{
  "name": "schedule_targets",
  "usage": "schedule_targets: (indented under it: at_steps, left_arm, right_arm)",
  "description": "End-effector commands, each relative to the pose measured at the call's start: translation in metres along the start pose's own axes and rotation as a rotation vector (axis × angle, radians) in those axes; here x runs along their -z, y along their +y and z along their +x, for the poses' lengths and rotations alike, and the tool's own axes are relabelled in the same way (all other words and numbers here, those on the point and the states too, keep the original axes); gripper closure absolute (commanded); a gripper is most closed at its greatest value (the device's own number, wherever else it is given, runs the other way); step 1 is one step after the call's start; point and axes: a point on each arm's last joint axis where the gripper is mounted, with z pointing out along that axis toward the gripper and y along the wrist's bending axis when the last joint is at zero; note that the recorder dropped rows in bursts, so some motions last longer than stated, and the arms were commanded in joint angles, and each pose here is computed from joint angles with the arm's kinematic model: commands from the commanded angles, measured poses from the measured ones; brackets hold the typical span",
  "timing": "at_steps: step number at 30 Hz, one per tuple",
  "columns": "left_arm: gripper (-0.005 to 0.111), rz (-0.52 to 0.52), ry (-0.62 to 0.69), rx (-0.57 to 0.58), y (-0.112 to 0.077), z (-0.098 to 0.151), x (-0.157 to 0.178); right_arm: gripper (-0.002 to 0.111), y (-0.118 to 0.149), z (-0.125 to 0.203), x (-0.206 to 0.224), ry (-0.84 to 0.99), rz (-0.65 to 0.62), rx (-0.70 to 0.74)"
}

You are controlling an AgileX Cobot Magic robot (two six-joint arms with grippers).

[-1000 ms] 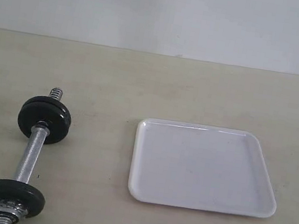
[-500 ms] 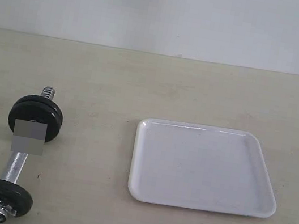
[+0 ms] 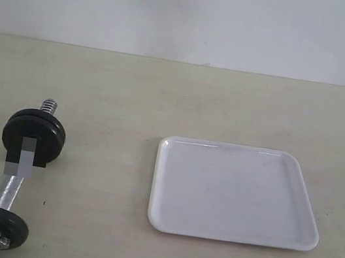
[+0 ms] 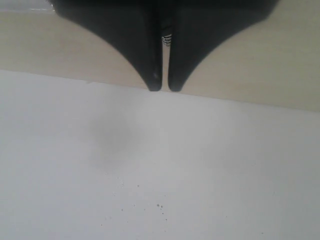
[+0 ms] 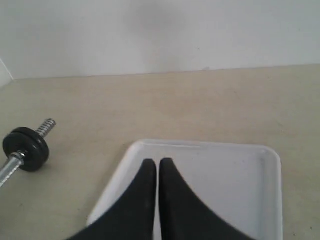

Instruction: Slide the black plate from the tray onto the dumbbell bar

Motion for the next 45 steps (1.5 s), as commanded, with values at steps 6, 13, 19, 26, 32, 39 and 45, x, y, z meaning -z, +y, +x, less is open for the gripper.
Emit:
schedule_targets:
  at_steps: [6,13,19,26,32,39,45]
  left_arm:
    - [0.102,-0.014,-0.034,0.047,0.001,-0.002,0.0]
    - [0.102,-0.03,-0.057,0.174,0.003,-0.004,0.0]
    - [0.102,-0.034,-0.071,0.407,0.004,-0.004,0.001]
    - [0.102,-0.056,-0.044,0.369,0.006,-0.002,0.0]
    - [0.102,-0.122,0.13,0.239,0.01,0.014,0.002]
    - [0.102,-0.156,0.242,0.19,0.012,0.024,0.004]
    - [0.102,-0.164,0.267,0.155,0.013,0.026,0.005]
  right_arm:
    - [0.108,-0.015,0.031,-0.001,0.052,0.082,-0.027]
    - [0.108,-0.015,0.032,-0.001,0.057,0.078,0.043]
    - [0.108,-0.015,0.032,-0.001,0.057,0.078,0.057]
    - [0.108,-0.015,0.034,-0.005,0.093,0.08,0.065]
    - [0.108,-0.017,0.039,-0.011,0.152,0.096,0.064]
    - [0.108,-0.018,0.041,-0.013,0.172,0.11,0.065]
    - [0.108,-0.018,0.041,-0.013,0.172,0.11,0.063]
